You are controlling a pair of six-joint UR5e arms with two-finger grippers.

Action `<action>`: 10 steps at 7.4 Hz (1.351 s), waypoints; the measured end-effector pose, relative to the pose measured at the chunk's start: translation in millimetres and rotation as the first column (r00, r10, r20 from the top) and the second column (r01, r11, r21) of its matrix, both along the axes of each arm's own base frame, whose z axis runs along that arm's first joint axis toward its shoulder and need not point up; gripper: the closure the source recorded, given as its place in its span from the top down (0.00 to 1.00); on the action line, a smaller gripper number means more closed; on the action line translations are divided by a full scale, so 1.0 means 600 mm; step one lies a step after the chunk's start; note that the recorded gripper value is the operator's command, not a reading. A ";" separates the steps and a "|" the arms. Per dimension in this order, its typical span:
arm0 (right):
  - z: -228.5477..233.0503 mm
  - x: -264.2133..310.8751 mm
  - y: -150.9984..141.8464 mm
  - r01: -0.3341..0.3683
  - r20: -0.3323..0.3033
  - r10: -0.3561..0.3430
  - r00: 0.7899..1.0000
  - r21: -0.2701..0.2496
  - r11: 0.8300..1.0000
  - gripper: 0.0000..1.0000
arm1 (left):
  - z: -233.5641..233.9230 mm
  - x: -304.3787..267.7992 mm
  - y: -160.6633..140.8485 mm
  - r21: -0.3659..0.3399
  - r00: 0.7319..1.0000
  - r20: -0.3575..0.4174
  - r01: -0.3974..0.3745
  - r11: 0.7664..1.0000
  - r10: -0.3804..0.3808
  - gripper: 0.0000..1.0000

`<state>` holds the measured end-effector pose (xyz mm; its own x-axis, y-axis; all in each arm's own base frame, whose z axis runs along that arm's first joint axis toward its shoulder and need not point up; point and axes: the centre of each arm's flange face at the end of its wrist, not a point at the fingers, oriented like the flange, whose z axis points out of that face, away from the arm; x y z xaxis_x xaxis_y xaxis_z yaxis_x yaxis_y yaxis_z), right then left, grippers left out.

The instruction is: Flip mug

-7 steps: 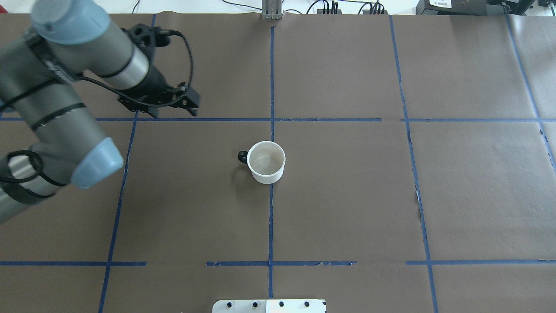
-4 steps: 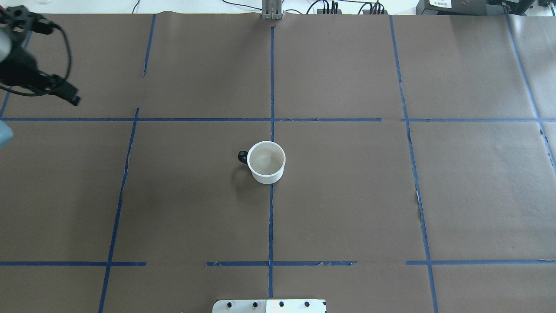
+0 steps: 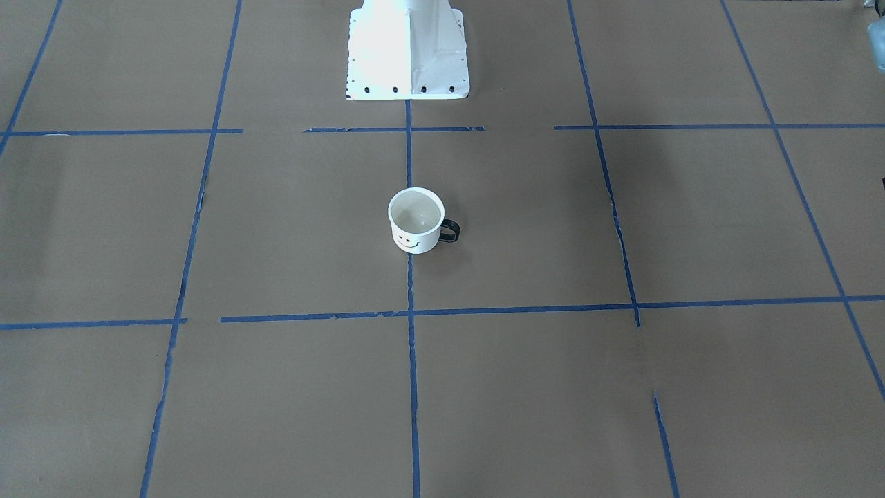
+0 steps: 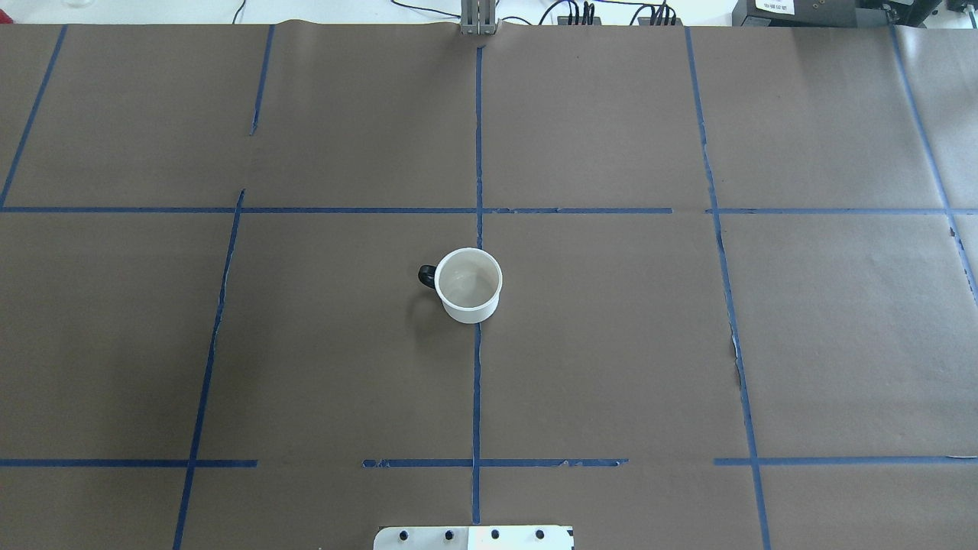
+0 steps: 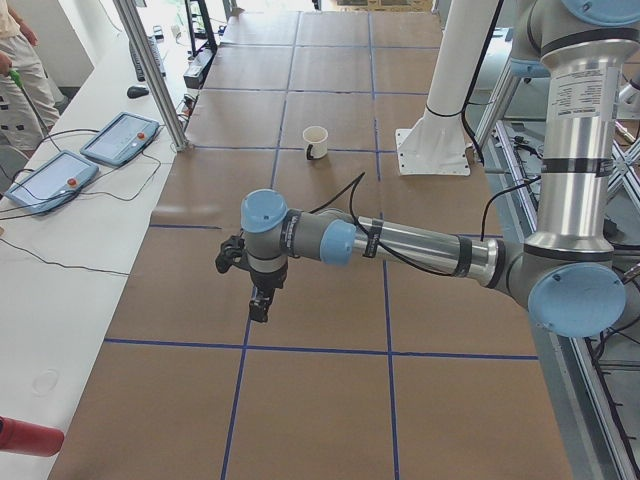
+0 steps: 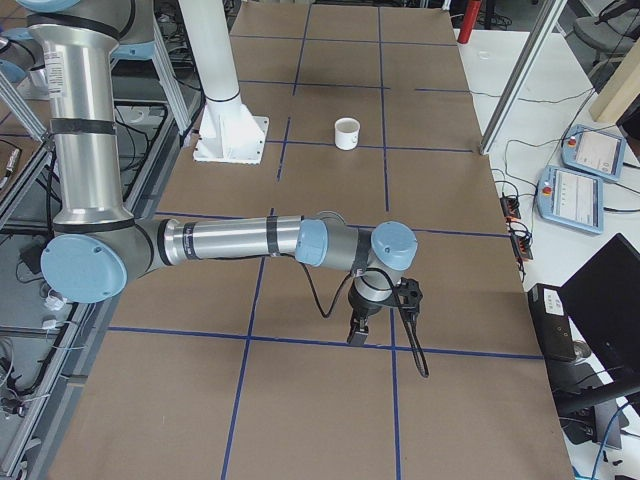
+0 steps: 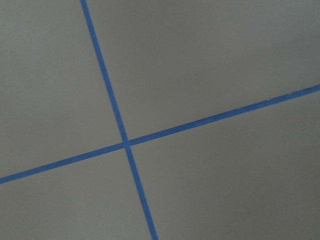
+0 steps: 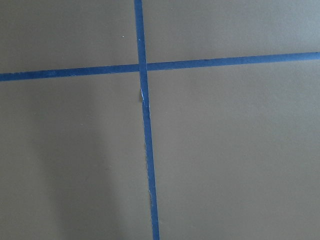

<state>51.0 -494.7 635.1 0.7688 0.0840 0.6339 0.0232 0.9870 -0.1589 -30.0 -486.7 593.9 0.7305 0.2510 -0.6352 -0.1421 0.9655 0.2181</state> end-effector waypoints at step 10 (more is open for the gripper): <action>0.000 0.000 0.000 0.000 0.000 0.000 1.000 0.001 1.000 1.00 | 0.095 -0.029 0.080 -0.096 0.996 -0.088 0.014 0.995 -0.023 1.00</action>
<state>51.0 -495.0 634.8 0.7688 0.0836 0.6340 0.0232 0.9871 -0.1583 -47.4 -438.7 650.9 0.6738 0.1731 -0.7183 -0.1079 0.9848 0.1361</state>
